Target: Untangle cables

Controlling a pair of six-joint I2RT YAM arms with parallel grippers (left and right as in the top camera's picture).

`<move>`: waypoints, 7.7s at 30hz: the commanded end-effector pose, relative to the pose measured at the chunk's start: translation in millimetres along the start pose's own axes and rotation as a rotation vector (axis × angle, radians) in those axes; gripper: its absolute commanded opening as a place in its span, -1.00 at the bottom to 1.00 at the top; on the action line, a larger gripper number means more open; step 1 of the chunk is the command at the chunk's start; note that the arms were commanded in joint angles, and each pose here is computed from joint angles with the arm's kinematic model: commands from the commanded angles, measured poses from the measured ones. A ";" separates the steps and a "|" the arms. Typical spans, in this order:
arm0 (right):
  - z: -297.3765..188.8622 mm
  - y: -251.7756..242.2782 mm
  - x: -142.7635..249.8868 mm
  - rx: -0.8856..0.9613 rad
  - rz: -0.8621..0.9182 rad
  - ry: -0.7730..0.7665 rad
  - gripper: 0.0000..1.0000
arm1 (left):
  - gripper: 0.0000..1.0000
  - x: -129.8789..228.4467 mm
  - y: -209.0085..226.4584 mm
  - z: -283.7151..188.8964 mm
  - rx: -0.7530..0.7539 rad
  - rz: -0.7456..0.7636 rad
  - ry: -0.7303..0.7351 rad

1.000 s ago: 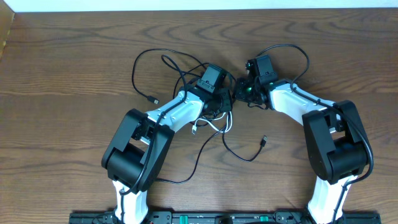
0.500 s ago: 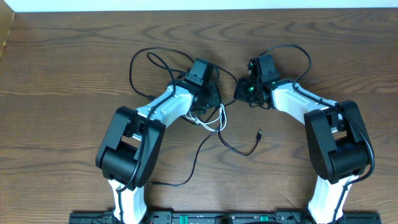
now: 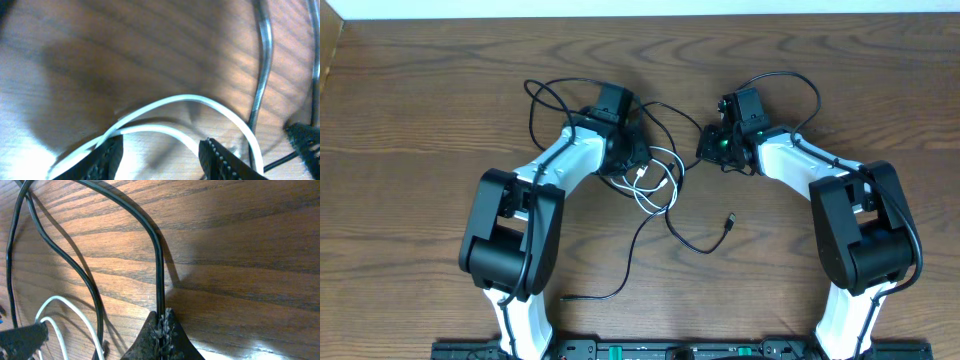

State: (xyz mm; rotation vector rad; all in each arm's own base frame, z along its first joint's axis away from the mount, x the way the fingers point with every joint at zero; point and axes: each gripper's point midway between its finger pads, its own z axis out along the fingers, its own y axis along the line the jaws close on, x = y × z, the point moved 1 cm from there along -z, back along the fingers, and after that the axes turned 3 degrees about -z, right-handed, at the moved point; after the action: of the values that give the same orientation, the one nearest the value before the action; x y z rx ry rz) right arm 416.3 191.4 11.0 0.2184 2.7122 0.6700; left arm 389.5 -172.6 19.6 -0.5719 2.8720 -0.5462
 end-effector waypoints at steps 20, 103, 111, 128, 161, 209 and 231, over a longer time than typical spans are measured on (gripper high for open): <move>6.4 -16.6 6.1 0.053 0.009 0.013 -0.98 | 0.23 37.4 -62.0 32.9 0.095 0.051 0.018; -418.9 198.4 -88.2 -0.099 -0.680 -1.169 -0.98 | -0.85 -72.8 107.5 -39.6 -0.257 -0.082 -0.159; -375.7 178.0 -79.7 -0.035 -0.661 -0.987 -0.68 | -0.85 -72.4 106.9 -39.4 -0.253 -0.082 -0.157; -185.8 65.8 -51.0 0.222 -0.367 -0.323 0.60 | -0.83 -72.3 106.9 -39.5 -0.253 -0.082 -0.157; -46.5 -76.0 39.0 0.453 -0.005 0.312 -0.55 | -0.71 -72.0 106.5 -39.2 -0.253 -0.081 -0.156; -258.8 166.9 -16.4 -0.143 -0.584 -0.447 -0.98 | 0.45 -49.5 43.1 -33.4 0.121 0.059 0.012; -368.3 223.6 -85.9 -0.143 -0.798 -1.082 -0.98 | 0.47 -50.3 42.5 -33.4 0.123 0.060 0.009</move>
State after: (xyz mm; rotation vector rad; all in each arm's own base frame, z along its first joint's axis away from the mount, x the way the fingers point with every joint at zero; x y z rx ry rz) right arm 376.0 225.2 435.1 -0.4281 1.5488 0.4663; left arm 415.4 -106.6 32.3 -0.4828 2.8378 -0.7098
